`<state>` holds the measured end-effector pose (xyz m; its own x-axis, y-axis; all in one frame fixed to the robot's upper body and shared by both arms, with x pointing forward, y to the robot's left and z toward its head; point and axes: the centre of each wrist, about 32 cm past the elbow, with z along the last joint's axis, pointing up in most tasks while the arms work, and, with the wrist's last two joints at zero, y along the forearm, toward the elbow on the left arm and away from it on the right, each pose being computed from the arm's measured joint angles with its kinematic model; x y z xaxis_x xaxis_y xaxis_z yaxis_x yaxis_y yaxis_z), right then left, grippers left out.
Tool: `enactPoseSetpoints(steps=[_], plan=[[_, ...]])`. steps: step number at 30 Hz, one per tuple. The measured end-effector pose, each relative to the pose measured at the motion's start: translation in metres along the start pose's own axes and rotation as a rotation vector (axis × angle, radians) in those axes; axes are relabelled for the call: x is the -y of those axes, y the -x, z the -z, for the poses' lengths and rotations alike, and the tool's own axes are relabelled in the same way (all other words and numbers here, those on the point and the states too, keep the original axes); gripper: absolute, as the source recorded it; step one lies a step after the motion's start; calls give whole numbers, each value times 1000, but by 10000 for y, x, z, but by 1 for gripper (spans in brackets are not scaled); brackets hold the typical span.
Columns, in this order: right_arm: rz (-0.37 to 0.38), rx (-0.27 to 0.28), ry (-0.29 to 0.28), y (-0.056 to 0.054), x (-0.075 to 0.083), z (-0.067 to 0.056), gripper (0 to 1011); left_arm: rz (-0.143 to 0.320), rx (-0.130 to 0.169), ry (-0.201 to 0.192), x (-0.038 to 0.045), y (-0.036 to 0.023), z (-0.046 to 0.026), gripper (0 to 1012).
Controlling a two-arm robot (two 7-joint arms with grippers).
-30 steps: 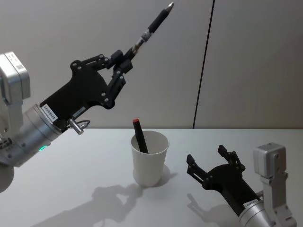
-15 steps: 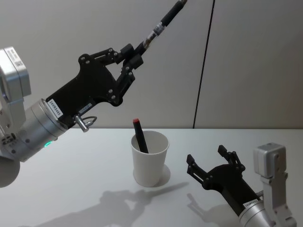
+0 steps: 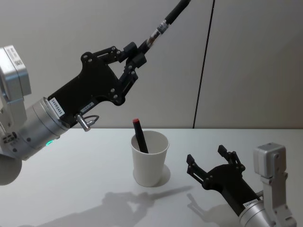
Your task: Place the pen into the pen holder.
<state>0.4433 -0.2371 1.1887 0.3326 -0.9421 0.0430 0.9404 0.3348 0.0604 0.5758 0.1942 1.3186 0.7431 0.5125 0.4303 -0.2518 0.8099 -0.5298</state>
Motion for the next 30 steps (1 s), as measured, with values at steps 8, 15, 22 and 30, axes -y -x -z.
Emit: enactPoseSetpoints(steps=[8,15,22,30], plan=[[-6,-23,-6,17,-14,-15,1001,4,0,4,7,-1,-1,204],[-23,-84,-25,32,-31,-72,1001,6,-1,6,12,0,-1,204],[-48,-164,-47,30,-36,-159,1001,7,-1,8,15,0,-2,204],[-80,-276,-70,-2,-12,-285,1001,8,-1,8,16,-2,-4,204]])
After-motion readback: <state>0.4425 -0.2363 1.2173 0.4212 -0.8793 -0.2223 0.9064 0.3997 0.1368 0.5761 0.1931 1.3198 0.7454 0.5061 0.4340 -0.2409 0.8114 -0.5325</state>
